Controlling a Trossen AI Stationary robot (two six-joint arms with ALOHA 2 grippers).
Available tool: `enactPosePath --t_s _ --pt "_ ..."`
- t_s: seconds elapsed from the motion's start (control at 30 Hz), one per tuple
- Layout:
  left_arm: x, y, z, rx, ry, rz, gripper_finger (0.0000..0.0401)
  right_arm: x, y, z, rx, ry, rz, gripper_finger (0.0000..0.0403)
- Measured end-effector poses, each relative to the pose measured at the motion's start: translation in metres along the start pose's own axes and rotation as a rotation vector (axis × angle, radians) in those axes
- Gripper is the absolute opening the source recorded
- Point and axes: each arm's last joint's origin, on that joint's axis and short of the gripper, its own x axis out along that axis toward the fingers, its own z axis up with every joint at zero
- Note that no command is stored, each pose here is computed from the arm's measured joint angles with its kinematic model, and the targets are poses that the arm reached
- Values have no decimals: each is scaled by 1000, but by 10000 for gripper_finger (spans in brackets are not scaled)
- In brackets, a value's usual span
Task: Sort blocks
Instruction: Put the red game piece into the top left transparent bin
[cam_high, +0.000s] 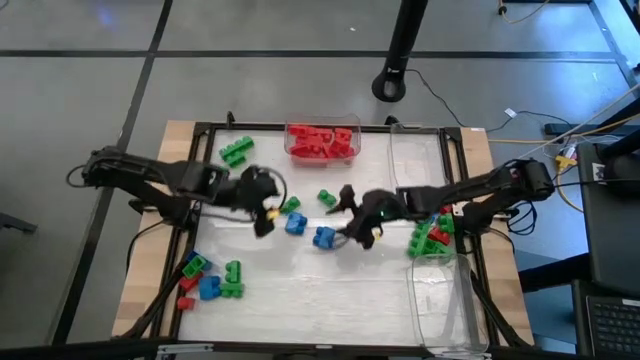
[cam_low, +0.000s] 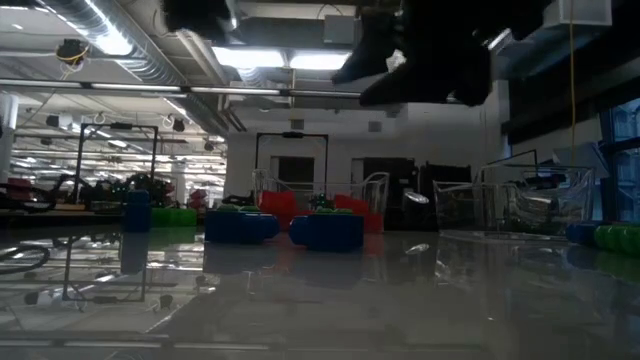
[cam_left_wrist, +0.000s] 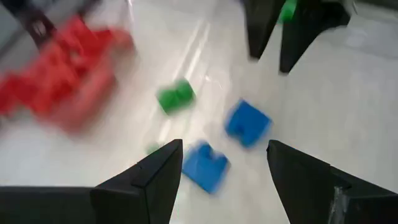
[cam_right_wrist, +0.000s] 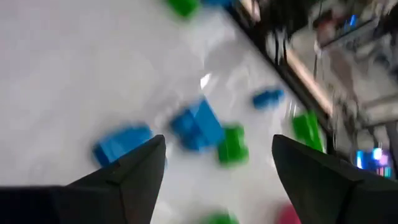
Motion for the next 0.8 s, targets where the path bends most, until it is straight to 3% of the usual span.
enactPosePath --t_s 0.37,0.6,0.8 --pt "-19 -73 -67 -156 241 -67 223 12 56 10 -49 -10 124 293" --pt "-26 -110 -109 -290 443 -73 223 26 67 3 -30 -15 126 293" --pt "-23 -133 -140 -412 645 -15 223 30 70 1 -31 -9 131 293"
